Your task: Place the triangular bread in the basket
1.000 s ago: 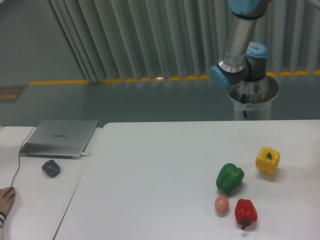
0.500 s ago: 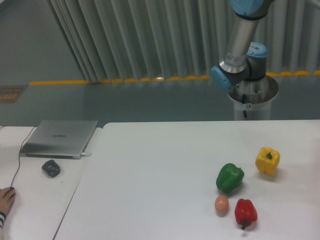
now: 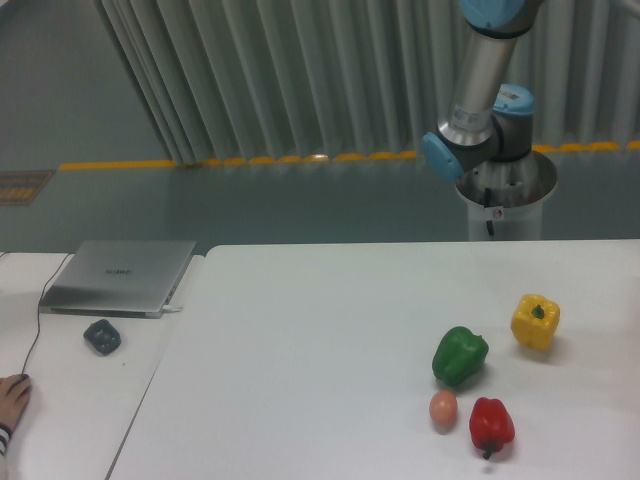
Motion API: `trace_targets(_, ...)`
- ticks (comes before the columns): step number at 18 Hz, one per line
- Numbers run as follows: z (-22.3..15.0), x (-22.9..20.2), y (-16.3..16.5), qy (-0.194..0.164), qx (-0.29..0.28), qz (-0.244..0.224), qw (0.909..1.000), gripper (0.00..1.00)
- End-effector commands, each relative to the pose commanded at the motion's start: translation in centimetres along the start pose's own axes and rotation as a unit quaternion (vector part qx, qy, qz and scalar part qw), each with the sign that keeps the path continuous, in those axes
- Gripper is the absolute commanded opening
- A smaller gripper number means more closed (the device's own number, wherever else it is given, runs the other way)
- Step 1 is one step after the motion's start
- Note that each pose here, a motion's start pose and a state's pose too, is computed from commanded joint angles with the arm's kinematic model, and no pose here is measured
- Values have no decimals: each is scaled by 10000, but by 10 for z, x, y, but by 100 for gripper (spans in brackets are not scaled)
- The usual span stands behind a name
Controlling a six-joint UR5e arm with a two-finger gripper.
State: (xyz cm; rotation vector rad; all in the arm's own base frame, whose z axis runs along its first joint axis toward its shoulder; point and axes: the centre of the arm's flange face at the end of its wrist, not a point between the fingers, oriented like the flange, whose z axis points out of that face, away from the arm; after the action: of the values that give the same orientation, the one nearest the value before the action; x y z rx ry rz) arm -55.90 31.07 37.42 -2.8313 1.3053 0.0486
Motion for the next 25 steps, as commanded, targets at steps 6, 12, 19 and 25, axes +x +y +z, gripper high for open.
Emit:
trace_targets(6, -1, -2, -7, 3, 13, 69, 10000, 100)
trace_targets(12, -19, 7, -5, -84, -54, 41, 9999, 100)
trace_targets(19, -37, 15, -24, 2, -14, 146, 9999, 100)
trace_targets(25, -28, 2, -90, 114, 49, 641, 9979, 100)
